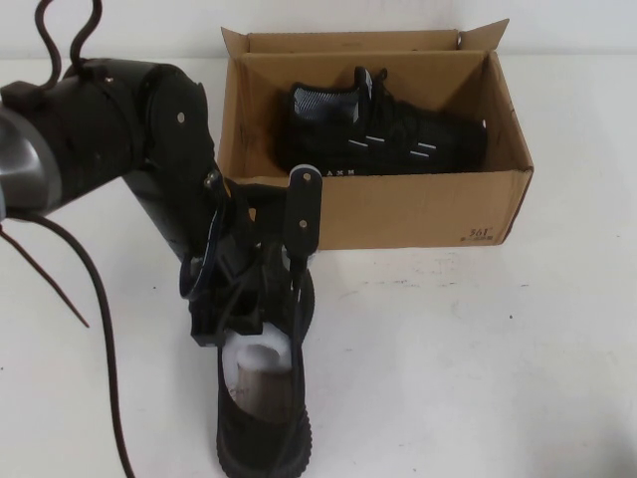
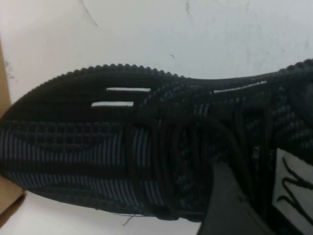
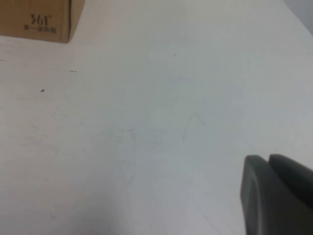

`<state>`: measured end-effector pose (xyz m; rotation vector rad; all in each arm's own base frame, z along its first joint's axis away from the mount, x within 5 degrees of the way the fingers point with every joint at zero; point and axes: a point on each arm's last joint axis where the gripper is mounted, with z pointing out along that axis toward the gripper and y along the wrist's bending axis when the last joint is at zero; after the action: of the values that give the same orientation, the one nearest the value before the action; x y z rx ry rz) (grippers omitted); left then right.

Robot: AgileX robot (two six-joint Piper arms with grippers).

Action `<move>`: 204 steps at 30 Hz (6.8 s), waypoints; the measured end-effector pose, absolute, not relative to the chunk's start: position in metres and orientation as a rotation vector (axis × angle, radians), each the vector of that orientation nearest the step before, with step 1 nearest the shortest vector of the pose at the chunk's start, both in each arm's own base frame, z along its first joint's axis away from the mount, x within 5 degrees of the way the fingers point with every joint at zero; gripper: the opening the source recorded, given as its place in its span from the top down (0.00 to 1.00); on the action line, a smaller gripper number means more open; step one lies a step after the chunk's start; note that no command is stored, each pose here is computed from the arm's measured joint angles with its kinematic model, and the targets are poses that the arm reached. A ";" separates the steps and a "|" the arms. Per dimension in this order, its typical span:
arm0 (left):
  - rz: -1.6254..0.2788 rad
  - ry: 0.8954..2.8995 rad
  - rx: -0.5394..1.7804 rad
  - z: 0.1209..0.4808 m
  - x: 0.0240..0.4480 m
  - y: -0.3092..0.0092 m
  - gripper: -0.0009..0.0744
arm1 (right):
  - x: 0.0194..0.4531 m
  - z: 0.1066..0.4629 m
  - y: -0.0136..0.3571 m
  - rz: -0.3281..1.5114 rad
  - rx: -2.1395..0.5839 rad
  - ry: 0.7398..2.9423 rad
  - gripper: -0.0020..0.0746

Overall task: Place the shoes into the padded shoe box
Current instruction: Pick up the shoe from the table, then place the shoe in the shoe box

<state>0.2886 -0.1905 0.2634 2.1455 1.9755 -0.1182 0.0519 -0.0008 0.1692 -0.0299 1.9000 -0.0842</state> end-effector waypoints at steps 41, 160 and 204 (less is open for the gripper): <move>-0.145 1.943 2.151 0.263 0.289 -0.193 0.66 | 0.052 0.169 -0.001 -0.085 -0.030 1.896 0.98; -0.510 2.338 0.179 0.355 0.422 -0.275 0.97 | 0.052 0.169 -0.001 -0.085 -0.030 1.896 0.98; -0.414 2.414 0.264 0.320 0.411 -0.311 0.97 | 0.052 0.169 -0.001 -0.085 -0.030 1.896 0.98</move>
<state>0.4108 -0.3112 0.3199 0.2641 2.4136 -0.4143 0.0517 -0.0008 0.1694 -0.0300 1.8956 -0.0846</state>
